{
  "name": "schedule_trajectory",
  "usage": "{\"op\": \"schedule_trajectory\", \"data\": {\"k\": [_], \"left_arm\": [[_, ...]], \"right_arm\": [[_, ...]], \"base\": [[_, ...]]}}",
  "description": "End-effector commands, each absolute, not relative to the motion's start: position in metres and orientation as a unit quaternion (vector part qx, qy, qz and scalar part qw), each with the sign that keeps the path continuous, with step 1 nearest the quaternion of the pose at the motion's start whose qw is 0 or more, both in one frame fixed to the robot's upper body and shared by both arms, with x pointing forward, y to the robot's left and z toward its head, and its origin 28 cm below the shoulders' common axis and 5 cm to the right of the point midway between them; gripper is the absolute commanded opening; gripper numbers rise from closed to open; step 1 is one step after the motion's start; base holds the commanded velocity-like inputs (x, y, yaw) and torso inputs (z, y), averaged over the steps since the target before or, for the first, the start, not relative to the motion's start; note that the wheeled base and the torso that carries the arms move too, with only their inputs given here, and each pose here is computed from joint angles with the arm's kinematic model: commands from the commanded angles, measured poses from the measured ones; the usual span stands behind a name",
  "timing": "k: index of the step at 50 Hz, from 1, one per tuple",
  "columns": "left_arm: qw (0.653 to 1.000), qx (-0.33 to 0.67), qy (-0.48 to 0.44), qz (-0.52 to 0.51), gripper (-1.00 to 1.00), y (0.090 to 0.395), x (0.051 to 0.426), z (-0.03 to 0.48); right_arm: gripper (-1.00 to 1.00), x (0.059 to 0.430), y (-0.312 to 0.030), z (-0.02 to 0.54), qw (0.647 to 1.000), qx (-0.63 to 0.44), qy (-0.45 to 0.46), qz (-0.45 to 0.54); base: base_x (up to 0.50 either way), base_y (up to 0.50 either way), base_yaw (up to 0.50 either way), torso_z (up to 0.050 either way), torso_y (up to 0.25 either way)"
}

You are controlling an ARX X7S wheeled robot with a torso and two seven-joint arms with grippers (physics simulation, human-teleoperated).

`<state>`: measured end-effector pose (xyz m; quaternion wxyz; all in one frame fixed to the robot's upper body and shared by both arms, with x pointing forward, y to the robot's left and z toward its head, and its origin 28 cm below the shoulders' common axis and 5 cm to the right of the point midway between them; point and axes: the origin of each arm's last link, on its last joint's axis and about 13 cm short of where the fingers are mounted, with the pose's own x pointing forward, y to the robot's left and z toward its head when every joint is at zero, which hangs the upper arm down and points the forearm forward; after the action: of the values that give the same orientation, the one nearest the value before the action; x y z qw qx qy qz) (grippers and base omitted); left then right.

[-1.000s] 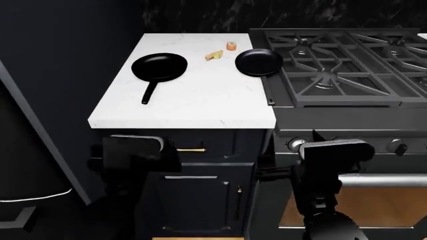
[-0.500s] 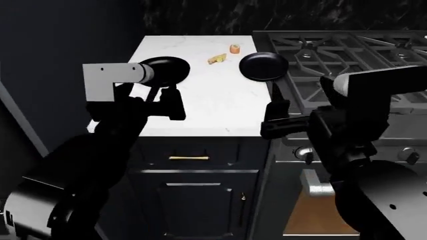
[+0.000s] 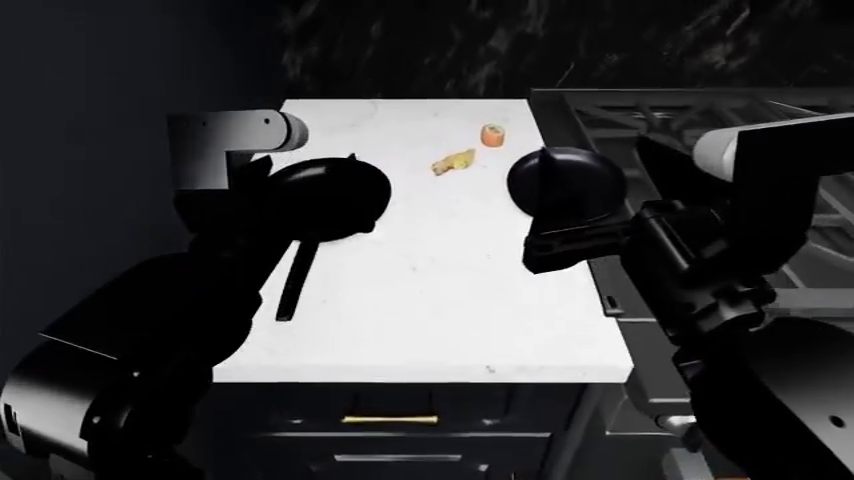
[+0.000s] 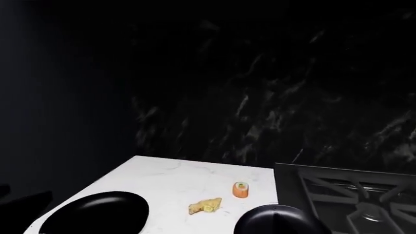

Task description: Place both pans onto different burners. Then place the ginger and the sushi on different pans.

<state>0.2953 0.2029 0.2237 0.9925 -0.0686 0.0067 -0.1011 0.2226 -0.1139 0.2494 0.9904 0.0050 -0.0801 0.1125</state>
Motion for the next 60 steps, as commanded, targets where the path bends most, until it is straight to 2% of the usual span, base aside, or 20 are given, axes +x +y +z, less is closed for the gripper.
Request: {"op": "schedule_trajectory", "data": {"k": [1, 17, 24, 31, 40, 52, 60], "left_arm": [[0.992, -0.072, 0.011, -0.104, 1.00, 0.203, 0.295, 0.224], [0.992, -0.077, 0.013, -0.103, 1.00, 0.203, 0.293, 0.224], [0.990, -0.085, 0.014, -0.110, 1.00, 0.204, 0.289, 0.224], [0.990, -0.094, 0.017, -0.106, 1.00, 0.208, 0.290, 0.223], [0.990, -0.100, 0.023, -0.100, 1.00, 0.210, 0.295, 0.218], [0.989, -0.105, 0.030, -0.098, 1.00, 0.212, 0.297, 0.213], [0.989, -0.106, 0.033, -0.097, 1.00, 0.210, 0.297, 0.212]], "right_arm": [[1.00, 0.220, -0.115, 0.251, 0.990, 0.014, -0.082, 0.114], [1.00, 0.217, -0.115, 0.251, 0.992, 0.005, -0.076, 0.105], [1.00, 0.217, -0.114, 0.246, 0.994, -0.035, -0.045, 0.093], [1.00, 0.217, -0.121, 0.257, 0.998, -0.053, 0.009, 0.040], [1.00, 0.206, -0.145, 0.287, 0.991, -0.096, 0.059, 0.068], [1.00, 0.207, -0.174, 0.299, 0.989, -0.059, 0.096, 0.096], [1.00, 0.211, -0.173, 0.272, 0.984, -0.020, 0.140, 0.111]], "base": [[0.50, 0.00, 0.00, 0.000, 0.000], [0.50, 0.00, 0.00, 0.000, 0.002], [0.00, 0.00, 0.00, 0.000, 0.000], [0.00, 0.00, 0.00, 0.000, 0.000], [0.00, 0.00, 0.00, 0.000, 0.000], [0.00, 0.00, 0.00, 0.000, 0.000], [0.00, 0.00, 0.00, 0.000, 0.000]]}}
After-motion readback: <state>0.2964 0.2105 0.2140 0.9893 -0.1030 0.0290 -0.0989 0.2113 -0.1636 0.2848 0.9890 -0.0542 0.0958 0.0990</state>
